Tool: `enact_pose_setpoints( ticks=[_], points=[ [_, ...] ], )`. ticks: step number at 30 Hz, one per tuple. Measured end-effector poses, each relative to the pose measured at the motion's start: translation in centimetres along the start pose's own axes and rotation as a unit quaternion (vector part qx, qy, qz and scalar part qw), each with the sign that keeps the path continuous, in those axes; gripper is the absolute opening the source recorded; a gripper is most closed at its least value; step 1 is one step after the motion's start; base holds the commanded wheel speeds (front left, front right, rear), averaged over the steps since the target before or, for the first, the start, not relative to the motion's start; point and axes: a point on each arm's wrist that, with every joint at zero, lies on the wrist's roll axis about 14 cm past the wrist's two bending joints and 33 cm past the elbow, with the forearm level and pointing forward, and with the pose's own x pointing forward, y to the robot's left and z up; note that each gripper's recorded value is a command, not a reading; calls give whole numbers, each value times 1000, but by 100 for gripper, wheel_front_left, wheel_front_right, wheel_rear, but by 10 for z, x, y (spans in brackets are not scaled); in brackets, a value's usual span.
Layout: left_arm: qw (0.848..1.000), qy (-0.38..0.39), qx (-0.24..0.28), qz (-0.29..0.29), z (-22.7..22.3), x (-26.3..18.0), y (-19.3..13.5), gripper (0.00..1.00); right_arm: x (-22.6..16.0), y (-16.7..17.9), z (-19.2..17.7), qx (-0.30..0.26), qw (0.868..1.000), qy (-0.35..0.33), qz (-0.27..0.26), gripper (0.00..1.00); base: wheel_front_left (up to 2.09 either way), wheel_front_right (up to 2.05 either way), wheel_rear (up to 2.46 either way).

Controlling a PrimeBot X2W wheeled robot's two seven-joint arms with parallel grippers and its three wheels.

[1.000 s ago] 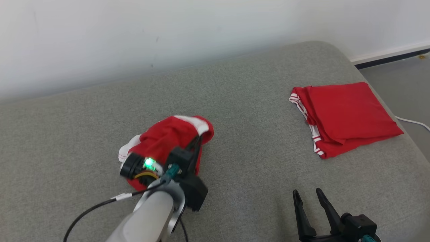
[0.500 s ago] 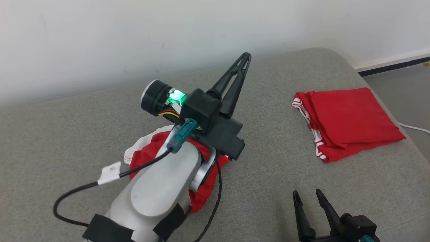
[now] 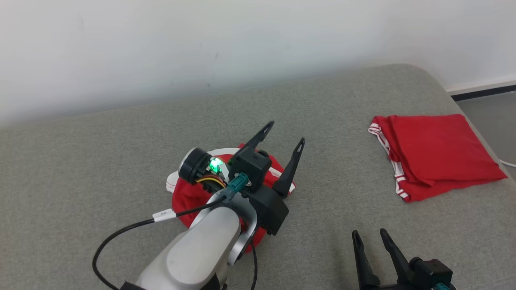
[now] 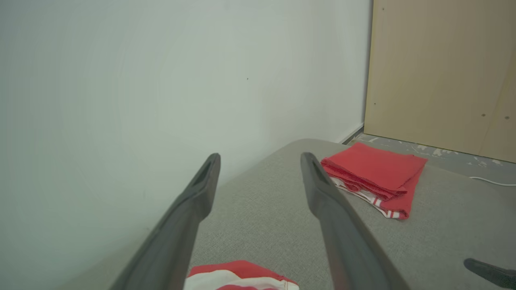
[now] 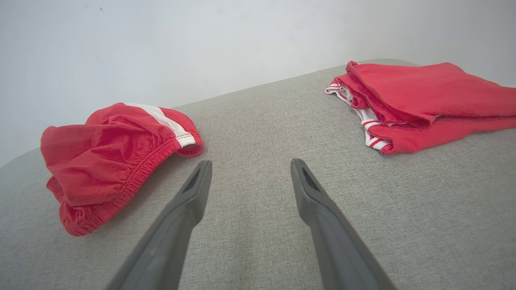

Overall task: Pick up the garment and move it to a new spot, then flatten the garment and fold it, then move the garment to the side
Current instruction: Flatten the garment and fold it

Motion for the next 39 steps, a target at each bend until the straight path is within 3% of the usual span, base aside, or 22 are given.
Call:
enact_pose_setpoints(
  ticks=[9,17,21,39],
  points=[
    [987,155,-26,18,-74,-43,4,100,3,8,0,0,1000,1,14,100,0,0,0],
    [959,273,-64,30,-118,-82,-3,100,5,15,-1,0,1000,2,25,100,0,0,0],
    [932,349,-82,45,-143,-111,-7,100,4,16,-1,0,1000,3,27,100,0,0,0],
    [914,386,-111,57,-171,-114,-10,100,1,4,-4,-1,1000,8,6,100,0,0,0]
  ],
)
